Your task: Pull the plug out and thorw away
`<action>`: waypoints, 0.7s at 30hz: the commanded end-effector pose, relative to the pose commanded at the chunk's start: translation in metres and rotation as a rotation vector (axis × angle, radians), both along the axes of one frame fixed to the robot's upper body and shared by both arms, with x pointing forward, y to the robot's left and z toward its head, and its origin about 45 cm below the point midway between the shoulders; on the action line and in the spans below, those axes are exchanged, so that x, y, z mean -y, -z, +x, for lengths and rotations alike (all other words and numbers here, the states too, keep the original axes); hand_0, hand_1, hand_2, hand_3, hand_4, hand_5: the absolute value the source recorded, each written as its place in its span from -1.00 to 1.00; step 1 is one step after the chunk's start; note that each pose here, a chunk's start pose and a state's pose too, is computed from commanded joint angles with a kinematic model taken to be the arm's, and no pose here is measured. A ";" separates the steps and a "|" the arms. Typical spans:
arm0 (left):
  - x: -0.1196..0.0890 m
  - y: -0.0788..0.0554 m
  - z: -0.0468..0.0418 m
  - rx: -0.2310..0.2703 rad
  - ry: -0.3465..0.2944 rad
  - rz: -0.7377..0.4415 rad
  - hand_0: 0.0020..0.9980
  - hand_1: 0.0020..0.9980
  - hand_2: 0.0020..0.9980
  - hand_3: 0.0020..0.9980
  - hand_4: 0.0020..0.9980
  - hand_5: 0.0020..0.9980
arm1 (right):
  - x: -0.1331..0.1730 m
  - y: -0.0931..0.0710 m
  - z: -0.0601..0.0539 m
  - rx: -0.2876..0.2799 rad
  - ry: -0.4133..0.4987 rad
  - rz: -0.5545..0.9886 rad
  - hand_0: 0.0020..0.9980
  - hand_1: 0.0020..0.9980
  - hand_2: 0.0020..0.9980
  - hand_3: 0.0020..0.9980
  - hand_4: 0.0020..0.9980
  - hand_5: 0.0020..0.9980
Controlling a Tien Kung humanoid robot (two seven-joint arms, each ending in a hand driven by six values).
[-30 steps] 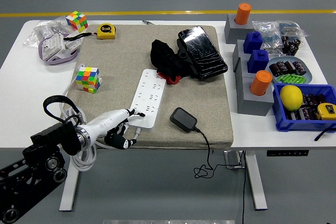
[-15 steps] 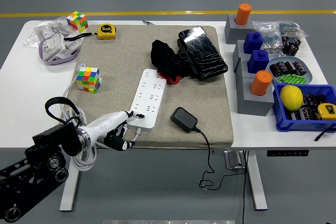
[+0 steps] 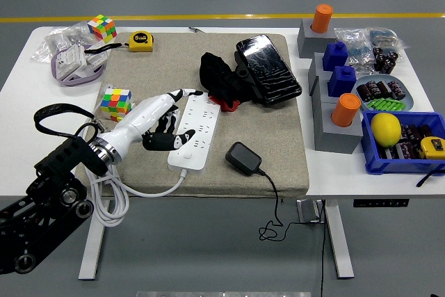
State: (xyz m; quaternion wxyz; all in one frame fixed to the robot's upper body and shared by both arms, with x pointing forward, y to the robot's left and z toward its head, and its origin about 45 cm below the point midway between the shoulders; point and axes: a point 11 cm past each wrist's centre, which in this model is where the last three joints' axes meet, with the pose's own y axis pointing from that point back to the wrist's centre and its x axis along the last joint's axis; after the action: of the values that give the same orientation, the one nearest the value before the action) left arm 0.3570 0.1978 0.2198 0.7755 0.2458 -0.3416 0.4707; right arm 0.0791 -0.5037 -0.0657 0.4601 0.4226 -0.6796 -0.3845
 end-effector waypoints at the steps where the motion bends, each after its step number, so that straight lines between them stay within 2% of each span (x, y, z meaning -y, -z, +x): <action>1: 0.000 -0.001 0.0030 0.008 -0.010 -0.006 -0.66 -0.67 -0.36 0.74 0.50 -0.61 | 0.000 0.000 0.000 0.000 0.000 0.001 0.08 0.24 0.34 0.17 0.96 0.05; 2: -0.001 -0.001 0.0051 0.014 -0.017 -0.012 -0.66 -0.67 -0.36 0.74 0.50 -0.61 | -0.001 0.000 0.000 0.000 -0.001 0.002 0.08 0.24 0.34 0.17 0.96 0.05; 3: -0.001 -0.002 0.0069 0.020 -0.024 -0.020 -0.16 0.20 0.32 0.84 0.89 -0.14 | -0.001 0.001 0.000 0.000 -0.001 0.003 0.08 0.24 0.34 0.17 0.96 0.05; 8: -0.012 -0.003 0.0172 0.049 -0.076 -0.032 -0.16 0.20 0.32 0.84 0.89 -0.14 | -0.002 0.001 0.001 0.000 -0.002 0.004 0.08 0.24 0.34 0.17 0.96 0.05; 9: -0.017 -0.002 0.0194 0.047 -0.091 -0.024 0.58 0.75 0.77 0.91 0.97 0.00 | -0.002 0.001 0.001 0.000 -0.003 0.003 0.08 0.24 0.34 0.17 0.96 0.05; 14: -0.033 0.001 0.0235 0.032 -0.137 -0.009 0.58 0.75 0.77 0.91 0.97 0.00 | -0.001 0.000 0.001 -0.002 -0.006 0.001 0.08 0.24 0.34 0.17 0.96 0.05; 15: -0.035 0.001 0.0238 0.032 -0.143 -0.007 0.77 0.86 0.84 0.93 1.00 0.12 | -0.001 0.000 0.002 -0.002 -0.008 0.001 0.08 0.24 0.34 0.17 0.96 0.05; 17: -0.038 -0.001 0.0245 0.035 -0.152 -0.009 0.77 0.86 0.84 0.93 1.00 0.12 | -0.001 0.000 0.004 0.002 -0.008 0.001 0.08 0.24 0.34 0.17 0.96 0.05; 21: -0.041 -0.009 0.0299 0.055 -0.161 -0.004 0.74 0.82 0.82 0.93 1.00 0.10 | -0.004 -0.002 0.018 0.022 -0.024 0.006 0.08 0.24 0.34 0.17 0.96 0.05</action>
State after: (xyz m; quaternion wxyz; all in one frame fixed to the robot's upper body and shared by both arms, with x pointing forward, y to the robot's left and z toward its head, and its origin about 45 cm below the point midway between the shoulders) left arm 0.3869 0.2389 0.2292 0.7261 0.2578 -0.3407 0.5387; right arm 0.0975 -0.4997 -0.0638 0.4560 0.4362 -0.6784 -0.3762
